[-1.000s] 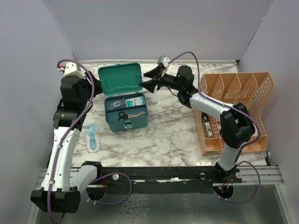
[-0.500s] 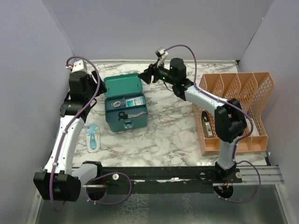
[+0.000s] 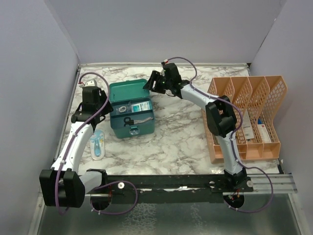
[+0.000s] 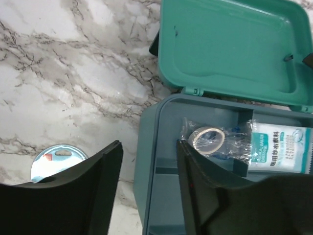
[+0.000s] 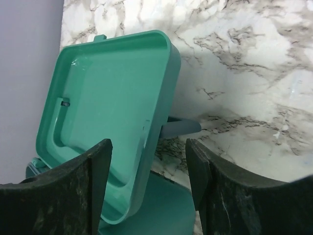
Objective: Organize the medicine kit
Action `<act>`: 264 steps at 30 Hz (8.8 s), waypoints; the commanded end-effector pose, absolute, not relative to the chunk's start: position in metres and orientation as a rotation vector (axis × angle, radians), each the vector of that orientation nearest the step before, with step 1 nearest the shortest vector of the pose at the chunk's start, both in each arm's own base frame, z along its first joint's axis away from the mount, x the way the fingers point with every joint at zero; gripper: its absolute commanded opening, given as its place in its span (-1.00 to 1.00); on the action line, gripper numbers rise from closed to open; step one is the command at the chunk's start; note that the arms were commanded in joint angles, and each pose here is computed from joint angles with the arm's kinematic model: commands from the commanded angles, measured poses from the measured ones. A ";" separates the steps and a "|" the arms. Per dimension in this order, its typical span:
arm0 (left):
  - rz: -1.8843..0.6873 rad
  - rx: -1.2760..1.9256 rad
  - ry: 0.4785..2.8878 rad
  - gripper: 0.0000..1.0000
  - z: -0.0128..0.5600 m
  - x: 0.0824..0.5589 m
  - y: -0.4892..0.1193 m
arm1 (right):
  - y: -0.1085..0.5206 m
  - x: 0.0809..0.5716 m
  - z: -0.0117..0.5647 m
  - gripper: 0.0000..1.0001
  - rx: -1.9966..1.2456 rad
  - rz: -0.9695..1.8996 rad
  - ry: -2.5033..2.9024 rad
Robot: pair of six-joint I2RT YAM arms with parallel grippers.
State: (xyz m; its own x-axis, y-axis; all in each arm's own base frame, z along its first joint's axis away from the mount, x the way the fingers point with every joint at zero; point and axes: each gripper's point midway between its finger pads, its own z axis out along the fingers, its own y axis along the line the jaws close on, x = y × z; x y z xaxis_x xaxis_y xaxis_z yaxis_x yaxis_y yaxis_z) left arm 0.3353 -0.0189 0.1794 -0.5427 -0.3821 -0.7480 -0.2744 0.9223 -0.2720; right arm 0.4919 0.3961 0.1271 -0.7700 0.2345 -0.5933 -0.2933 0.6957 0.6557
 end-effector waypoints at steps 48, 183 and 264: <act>-0.169 -0.492 2.169 -0.38 0.168 0.321 -0.018 | 0.406 0.440 0.259 0.21 -0.606 1.296 1.463; 0.010 0.518 1.168 -1.00 0.284 0.352 -0.094 | 0.368 0.371 0.315 0.37 -1.320 0.532 1.471; -0.632 -0.240 2.442 0.53 0.147 0.240 -0.115 | 0.337 0.270 0.159 -0.10 -0.085 1.047 2.346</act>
State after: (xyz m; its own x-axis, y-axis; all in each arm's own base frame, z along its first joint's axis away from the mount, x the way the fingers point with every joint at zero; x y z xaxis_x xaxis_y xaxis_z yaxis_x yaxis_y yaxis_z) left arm 0.2475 -0.1094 0.1572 -0.7622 -0.3153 -0.5653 -0.0142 0.8813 -0.4724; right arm 0.2559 0.3342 0.1666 -0.8415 0.0547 -0.5374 -0.3652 0.6756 0.6405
